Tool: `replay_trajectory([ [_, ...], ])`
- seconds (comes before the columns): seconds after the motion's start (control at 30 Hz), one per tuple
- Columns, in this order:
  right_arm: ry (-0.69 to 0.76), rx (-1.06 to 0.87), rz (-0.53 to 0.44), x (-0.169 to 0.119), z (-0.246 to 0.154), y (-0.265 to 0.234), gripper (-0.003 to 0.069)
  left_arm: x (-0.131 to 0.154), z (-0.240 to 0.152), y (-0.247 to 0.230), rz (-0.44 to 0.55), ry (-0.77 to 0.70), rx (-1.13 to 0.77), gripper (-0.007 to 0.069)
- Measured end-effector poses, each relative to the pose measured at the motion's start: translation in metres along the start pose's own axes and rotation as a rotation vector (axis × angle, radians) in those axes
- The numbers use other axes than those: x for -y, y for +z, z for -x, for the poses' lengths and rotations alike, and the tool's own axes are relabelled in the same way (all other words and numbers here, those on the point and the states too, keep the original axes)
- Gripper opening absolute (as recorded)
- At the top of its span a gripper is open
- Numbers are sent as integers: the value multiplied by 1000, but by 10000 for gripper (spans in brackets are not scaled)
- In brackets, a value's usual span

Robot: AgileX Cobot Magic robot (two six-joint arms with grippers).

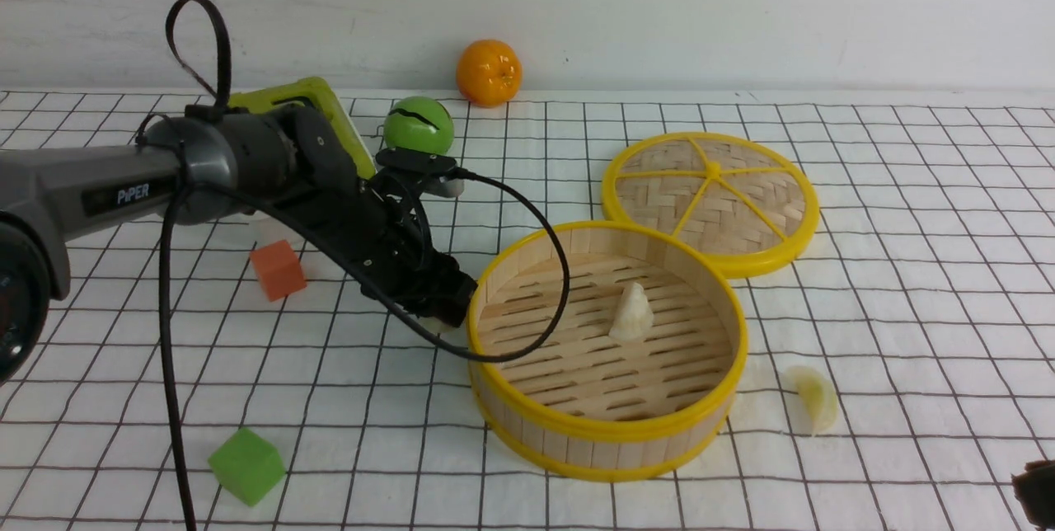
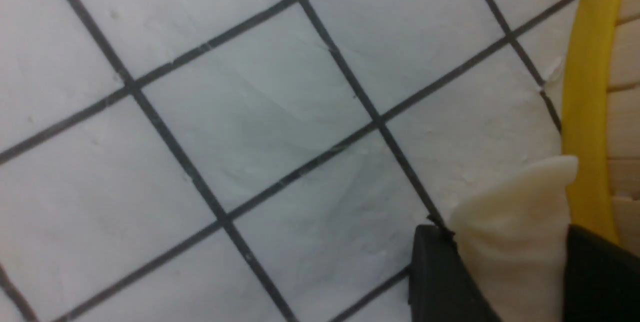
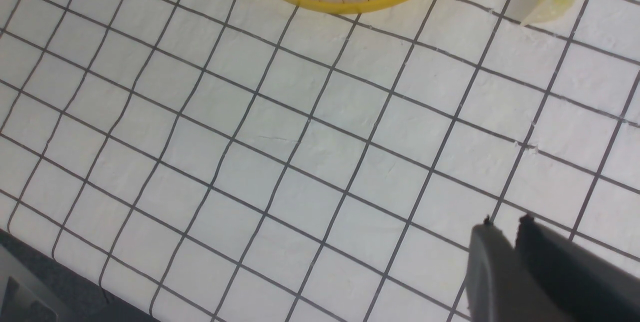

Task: Put the dumplings into the steamer on the table with the white tablecloth.
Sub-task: 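Reach for and grasp a dumpling on the table with the left gripper, then place the dumpling into the bamboo steamer basket with the left gripper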

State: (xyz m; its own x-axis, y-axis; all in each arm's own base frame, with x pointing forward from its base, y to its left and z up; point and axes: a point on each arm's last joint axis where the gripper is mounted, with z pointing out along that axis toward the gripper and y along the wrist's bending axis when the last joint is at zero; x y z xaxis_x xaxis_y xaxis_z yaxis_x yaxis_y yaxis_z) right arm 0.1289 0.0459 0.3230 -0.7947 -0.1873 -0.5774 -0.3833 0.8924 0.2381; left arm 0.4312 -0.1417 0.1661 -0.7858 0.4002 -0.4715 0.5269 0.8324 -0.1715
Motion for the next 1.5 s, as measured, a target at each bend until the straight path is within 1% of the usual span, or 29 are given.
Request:
replay_trajectory([
  [0.07,0,-2,1,0,0,0,71,1,1,-4,2,0,-11,274],
  [0.13,0,-6,2,0,-1,0,72,4,7,-21,11,-8,-13,274],
  [0.17,0,-8,3,0,-1,0,72,11,18,-49,14,-43,24,274],
  [0.23,-1,-8,3,0,-1,0,74,24,33,-89,5,-93,106,274],
  [0.27,-1,-6,2,0,-1,0,74,31,38,-104,-2,-99,139,274],
  [0.3,-2,-5,2,0,0,0,74,34,39,-107,-7,-109,145,274],
  [0.33,-4,4,-1,0,0,0,74,57,45,-132,-42,-116,189,274],
  [0.37,-4,10,-3,0,1,0,74,72,46,-139,-65,-118,192,274],
  [0.4,-4,10,-3,0,1,0,74,72,45,-139,-67,-124,188,274],
  [0.43,-4,17,-6,1,2,0,74,95,45,-139,-108,-132,167,274],
  [0.5,-4,24,-7,1,2,0,74,120,43,-125,-146,-139,120,274],
  [0.57,-4,26,-8,1,2,0,74,128,42,-115,-153,-139,102,274],
  [0.6,-4,26,-8,1,2,0,74,136,42,-97,-156,-142,84,274],
  [0.73,-5,26,-8,1,2,0,74,140,43,-58,-138,-150,89,274],
  [0.87,-5,27,-8,1,2,0,76,132,40,-22,-95,-156,89,274],
  [1.1,-5,26,-8,1,2,0,83,123,37,-4,-17,-156,78,277],
  [1.17,-5,27,-8,1,2,0,84,121,34,1,-6,-157,62,303],
  [1.27,-7,36,-16,1,3,0,88,119,30,9,4,-157,24,373],
  [1.37,-15,47,-50,5,4,0,93,119,30,8,5,-154,15,440],
  [1.4,-13,47,-50,5,4,0,93,119,30,8,6,-153,14,442],
  [1.5,41,19,-93,11,6,6,101,120,33,-4,19,-136,-18,462],
])
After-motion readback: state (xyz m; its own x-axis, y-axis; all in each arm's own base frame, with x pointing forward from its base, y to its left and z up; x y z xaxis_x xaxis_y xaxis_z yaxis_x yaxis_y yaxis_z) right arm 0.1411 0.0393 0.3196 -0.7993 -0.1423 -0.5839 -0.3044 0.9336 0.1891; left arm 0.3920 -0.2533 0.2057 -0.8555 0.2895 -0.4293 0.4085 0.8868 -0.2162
